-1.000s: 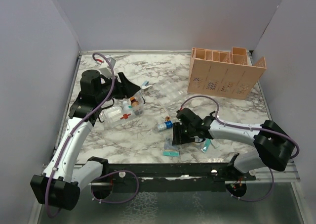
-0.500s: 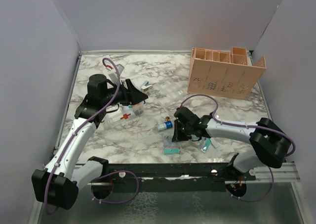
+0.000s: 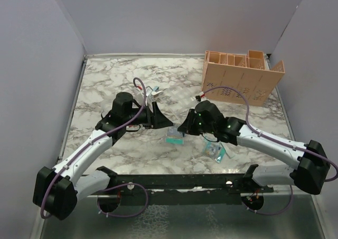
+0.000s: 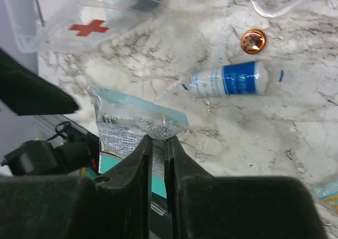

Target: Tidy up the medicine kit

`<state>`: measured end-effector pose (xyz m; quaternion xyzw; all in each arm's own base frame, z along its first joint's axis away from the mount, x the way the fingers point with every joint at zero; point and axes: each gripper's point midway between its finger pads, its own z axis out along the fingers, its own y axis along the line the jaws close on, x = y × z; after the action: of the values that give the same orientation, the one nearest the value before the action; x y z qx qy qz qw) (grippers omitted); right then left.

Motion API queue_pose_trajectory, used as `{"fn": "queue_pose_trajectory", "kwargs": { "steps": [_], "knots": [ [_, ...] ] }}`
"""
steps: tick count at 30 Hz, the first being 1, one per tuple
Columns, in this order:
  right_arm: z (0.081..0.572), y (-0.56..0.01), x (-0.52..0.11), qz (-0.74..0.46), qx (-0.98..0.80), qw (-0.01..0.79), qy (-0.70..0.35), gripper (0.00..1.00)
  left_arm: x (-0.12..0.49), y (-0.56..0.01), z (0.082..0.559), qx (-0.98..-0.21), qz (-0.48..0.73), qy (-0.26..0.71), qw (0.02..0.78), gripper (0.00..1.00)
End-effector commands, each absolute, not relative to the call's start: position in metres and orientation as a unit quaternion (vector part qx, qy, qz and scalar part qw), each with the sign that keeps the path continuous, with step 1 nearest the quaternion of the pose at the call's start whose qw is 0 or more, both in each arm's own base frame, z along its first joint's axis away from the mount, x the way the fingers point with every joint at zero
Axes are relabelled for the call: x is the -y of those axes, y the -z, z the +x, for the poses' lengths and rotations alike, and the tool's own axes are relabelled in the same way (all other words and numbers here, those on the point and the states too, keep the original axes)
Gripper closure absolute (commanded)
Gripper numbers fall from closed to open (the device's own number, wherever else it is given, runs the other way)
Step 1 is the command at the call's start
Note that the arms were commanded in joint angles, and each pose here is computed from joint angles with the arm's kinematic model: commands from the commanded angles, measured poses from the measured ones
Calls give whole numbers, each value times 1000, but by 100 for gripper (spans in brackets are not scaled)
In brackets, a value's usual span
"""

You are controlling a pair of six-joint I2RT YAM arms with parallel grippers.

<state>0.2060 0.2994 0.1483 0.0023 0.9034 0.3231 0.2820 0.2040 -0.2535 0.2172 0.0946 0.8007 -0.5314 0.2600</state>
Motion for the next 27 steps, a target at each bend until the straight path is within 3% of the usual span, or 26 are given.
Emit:
{"fn": "queue_pose_trajectory", "kwargs": {
  "steps": [1, 4, 7, 12, 18, 22, 27],
  "knots": [
    [217, -187, -309, 34, -878, 311, -362, 91, 259, -205, 204, -801, 91, 534, 256, 33],
    [217, -194, -315, 35, -872, 308, -378, 91, 259, -202, 203, -802, 87, 535, 253, 35],
    [216, -196, -319, 33, -870, 303, -388, 91, 259, -196, 204, -806, 79, 531, 248, 44],
    [214, -200, -324, 21, -865, 303, -399, 90, 260, -195, 206, -808, 71, 530, 246, 65],
    [216, -208, -322, -6, -855, 327, -403, 74, 259, -200, 210, -806, 88, 522, 266, 100],
    [223, -220, -311, -18, -847, 366, -384, 66, 255, -203, 210, -806, 123, 504, 285, 100],
    [229, -243, -310, -49, -828, 405, -385, 64, 256, -217, 199, -780, 190, 513, 304, 100]
  ]
}}
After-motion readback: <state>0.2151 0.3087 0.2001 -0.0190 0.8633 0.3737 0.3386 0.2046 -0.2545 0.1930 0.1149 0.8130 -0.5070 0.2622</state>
